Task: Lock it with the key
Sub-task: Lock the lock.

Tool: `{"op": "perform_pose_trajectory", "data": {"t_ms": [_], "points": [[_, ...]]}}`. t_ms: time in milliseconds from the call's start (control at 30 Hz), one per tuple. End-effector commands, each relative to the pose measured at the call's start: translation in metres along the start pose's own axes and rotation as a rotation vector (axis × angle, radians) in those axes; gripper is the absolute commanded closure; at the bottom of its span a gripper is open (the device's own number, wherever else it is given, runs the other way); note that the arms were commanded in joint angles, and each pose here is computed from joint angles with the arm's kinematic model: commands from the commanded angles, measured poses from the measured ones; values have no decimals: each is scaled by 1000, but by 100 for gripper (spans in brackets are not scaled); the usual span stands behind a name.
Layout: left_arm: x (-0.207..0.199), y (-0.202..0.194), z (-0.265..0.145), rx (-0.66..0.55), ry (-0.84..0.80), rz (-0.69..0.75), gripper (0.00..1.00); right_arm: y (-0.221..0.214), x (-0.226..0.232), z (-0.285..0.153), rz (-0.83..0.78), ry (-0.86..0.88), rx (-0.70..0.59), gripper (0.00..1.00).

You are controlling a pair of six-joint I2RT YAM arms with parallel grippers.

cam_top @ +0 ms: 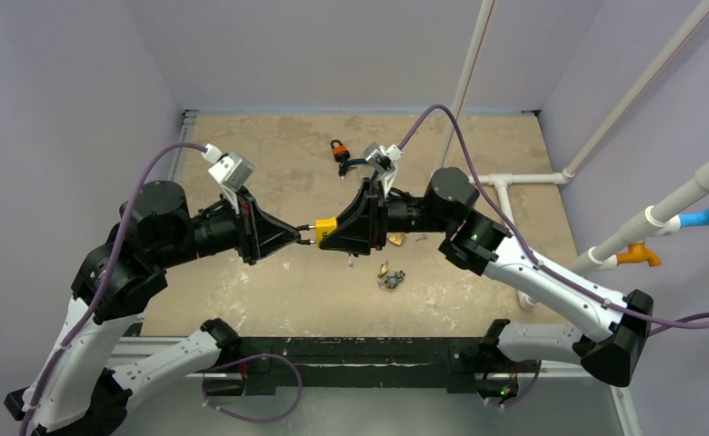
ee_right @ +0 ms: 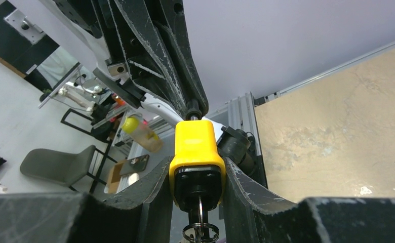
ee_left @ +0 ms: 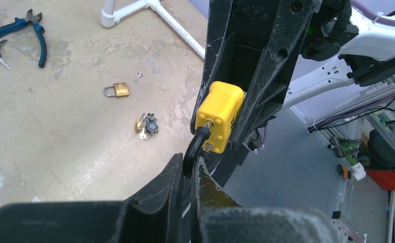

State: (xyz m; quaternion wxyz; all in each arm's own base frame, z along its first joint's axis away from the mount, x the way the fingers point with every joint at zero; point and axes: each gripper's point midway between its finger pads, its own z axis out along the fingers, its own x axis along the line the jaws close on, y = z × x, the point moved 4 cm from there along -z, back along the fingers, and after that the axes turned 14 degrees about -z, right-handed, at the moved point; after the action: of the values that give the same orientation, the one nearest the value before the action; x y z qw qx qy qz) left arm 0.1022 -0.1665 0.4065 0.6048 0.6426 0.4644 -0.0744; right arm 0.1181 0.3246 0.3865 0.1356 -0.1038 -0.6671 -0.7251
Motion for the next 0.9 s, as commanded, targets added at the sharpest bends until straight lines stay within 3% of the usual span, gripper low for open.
{"op": "perform_pose_trajectory", "data": {"t_ms": [0, 867], "points": [[-12, 8, 23, 1, -90, -43, 100, 29, 16, 12, -120, 37, -69, 100], [-45, 20, 56, 36, -225, -69, 100, 1, -7, 35, -144, -67, 25, 100]]}}
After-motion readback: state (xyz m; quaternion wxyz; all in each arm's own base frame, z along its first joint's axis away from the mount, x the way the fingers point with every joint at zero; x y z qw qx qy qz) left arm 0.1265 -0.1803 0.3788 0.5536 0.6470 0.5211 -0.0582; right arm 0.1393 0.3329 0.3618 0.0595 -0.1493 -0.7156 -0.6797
